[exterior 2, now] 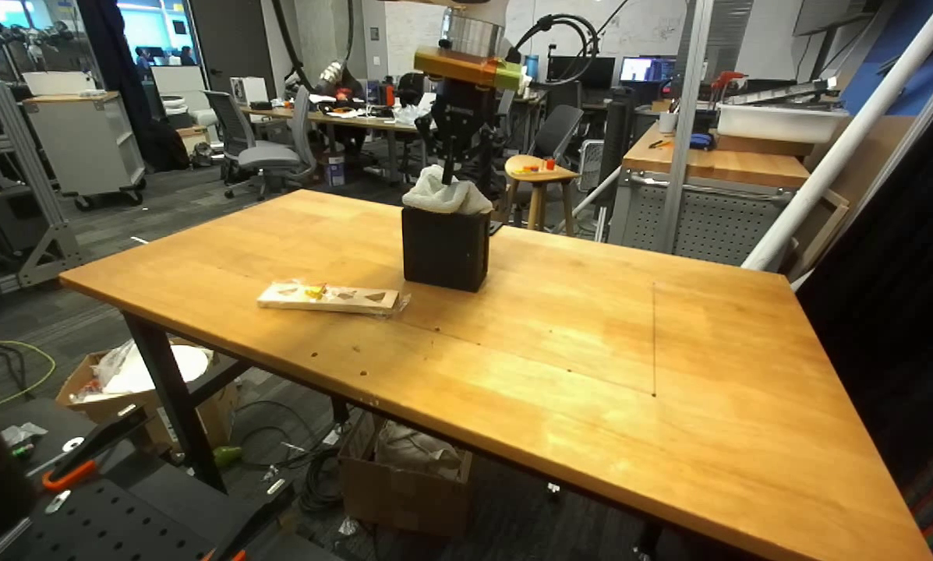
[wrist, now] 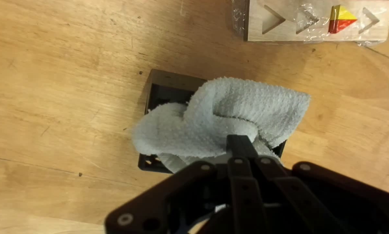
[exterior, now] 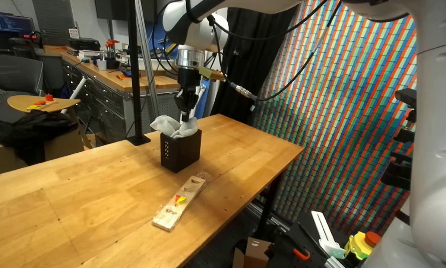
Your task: Put the white towel in the black box
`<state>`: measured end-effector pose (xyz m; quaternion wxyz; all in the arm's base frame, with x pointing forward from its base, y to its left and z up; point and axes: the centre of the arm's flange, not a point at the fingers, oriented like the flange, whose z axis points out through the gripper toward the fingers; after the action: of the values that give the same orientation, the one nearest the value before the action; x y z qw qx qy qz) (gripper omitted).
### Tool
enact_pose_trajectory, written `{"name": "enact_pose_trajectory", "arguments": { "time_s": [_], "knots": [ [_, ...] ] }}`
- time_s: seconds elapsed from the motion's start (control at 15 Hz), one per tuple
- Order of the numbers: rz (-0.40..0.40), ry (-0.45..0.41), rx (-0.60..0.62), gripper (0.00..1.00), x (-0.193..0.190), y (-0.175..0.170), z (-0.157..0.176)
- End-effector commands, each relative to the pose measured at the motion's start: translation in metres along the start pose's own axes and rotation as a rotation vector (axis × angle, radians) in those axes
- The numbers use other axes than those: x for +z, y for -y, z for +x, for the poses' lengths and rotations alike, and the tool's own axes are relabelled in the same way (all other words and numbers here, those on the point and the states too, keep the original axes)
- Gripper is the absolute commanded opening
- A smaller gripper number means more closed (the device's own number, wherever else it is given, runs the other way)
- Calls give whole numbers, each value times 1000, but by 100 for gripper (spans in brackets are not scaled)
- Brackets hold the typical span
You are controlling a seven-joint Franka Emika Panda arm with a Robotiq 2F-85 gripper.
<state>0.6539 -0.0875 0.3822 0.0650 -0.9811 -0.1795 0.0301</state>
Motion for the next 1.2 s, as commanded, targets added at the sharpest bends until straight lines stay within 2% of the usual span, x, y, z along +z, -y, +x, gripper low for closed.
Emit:
{"name": "enact_pose_trajectory", "arguments": {
  "time_s": [0.0, 0.53, 1.13],
  "knots": [
    [14, 21, -8, 0, -3, -8, 5],
    [22, 29, 9, 0, 2, -9, -4],
    [41, 24, -4, 0, 16, -8, 17]
  ]
}}
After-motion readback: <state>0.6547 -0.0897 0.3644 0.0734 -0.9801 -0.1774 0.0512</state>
